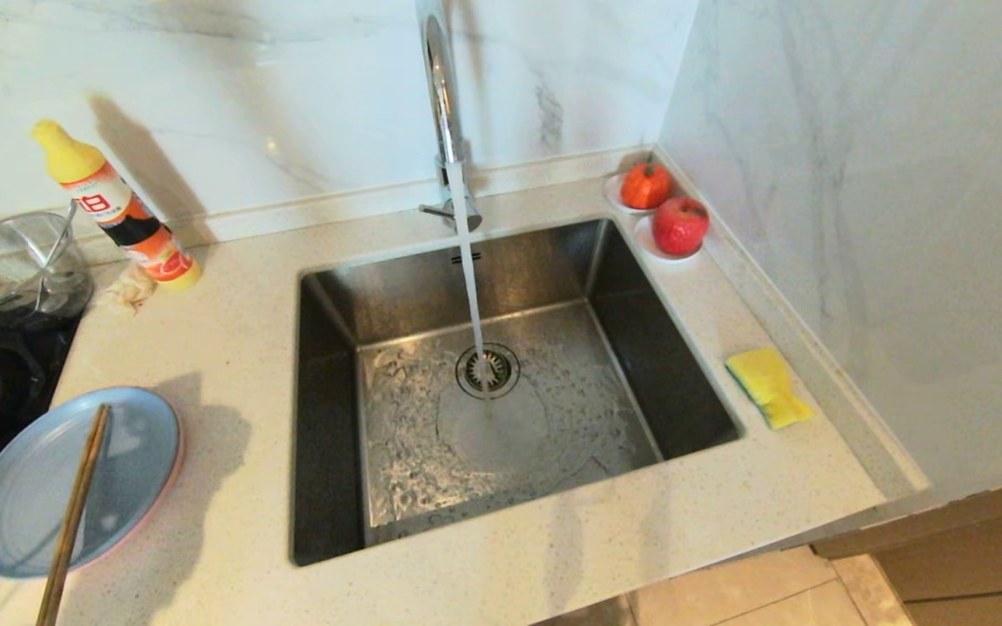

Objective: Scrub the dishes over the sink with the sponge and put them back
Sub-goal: Turn on the faucet

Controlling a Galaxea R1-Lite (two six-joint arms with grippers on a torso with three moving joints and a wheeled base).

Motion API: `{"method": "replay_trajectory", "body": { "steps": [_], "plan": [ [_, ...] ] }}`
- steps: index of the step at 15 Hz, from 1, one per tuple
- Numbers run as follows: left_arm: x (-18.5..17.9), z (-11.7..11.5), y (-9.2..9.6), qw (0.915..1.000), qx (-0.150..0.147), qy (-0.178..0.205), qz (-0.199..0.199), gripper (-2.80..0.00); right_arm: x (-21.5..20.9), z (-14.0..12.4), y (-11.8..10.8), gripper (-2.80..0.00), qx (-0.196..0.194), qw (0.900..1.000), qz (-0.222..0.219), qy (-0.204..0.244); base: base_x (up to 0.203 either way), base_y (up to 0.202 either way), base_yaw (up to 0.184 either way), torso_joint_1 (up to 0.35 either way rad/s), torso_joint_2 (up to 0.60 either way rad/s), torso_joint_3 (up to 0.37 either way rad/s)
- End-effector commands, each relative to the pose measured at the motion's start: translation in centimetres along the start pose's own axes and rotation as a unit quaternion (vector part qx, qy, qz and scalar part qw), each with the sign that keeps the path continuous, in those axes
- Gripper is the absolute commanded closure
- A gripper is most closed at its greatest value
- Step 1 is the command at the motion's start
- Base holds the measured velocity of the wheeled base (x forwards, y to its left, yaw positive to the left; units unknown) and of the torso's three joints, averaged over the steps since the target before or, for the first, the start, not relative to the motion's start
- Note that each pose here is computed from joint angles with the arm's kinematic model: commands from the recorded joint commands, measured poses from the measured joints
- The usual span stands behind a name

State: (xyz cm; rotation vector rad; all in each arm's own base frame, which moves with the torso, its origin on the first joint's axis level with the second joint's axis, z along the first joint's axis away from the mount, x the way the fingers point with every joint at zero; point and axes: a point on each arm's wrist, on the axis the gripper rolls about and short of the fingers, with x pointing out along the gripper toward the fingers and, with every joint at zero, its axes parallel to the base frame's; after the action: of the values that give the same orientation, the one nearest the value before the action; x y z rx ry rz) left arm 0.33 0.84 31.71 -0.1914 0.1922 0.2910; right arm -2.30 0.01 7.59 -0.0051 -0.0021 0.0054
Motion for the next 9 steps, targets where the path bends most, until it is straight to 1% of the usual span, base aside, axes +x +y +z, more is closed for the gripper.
{"method": "replay_trajectory", "body": {
  "steps": [1,2,3,4,5,6,7,8,9],
  "plan": [
    [-1.5,-4.0,1.8,0.9992,0.011,0.026,0.028,0.00,0.0,0.0,0.0,0.00,0.000,1.000,0.000,0.001,0.000,0.000,0.000,0.000,0.00,0.000],
    [-1.4,-5.2,2.0,0.9973,0.020,0.053,0.046,0.00,0.0,0.0,0.0,0.00,0.000,1.000,0.000,0.000,0.000,0.000,0.000,0.000,0.00,0.000],
    [-1.3,-5.8,1.9,0.9946,0.022,0.071,0.073,0.00,0.0,0.0,0.0,0.00,-0.001,1.000,0.000,0.000,0.000,0.000,0.000,0.000,0.00,0.000],
    [-0.9,-6.3,1.6,0.9896,0.027,0.096,0.103,0.00,0.0,0.0,0.0,0.00,-0.001,1.000,0.000,0.000,0.000,0.000,0.000,0.000,0.00,0.000],
    [-0.2,-6.8,1.4,0.9831,0.042,0.128,0.125,0.00,0.0,0.0,0.0,0.00,0.000,1.000,0.000,0.000,0.000,0.000,0.000,0.000,0.00,0.000],
    [0.7,-7.0,1.1,0.9755,0.057,0.162,0.138,0.00,0.0,0.0,0.0,0.00,0.000,1.000,0.000,0.000,0.000,0.000,0.000,0.000,0.00,0.000],
    [1.8,-7.1,1.0,0.9685,0.065,0.193,0.143,0.00,0.0,0.0,0.0,0.00,0.000,1.000,0.000,0.000,0.000,0.000,0.000,0.000,0.00,0.000],
    [2.9,-7.0,0.9,0.9628,0.068,0.222,0.138,0.00,0.0,0.0,0.0,0.00,0.000,1.000,0.000,0.000,0.000,0.000,0.000,0.000,0.00,0.000],
    [3.8,-6.9,0.9,0.9586,0.065,0.245,0.129,0.00,0.0,0.0,0.0,0.00,0.000,1.000,0.000,0.000,0.000,0.000,0.000,0.000,0.00,0.000]
  ]
}}
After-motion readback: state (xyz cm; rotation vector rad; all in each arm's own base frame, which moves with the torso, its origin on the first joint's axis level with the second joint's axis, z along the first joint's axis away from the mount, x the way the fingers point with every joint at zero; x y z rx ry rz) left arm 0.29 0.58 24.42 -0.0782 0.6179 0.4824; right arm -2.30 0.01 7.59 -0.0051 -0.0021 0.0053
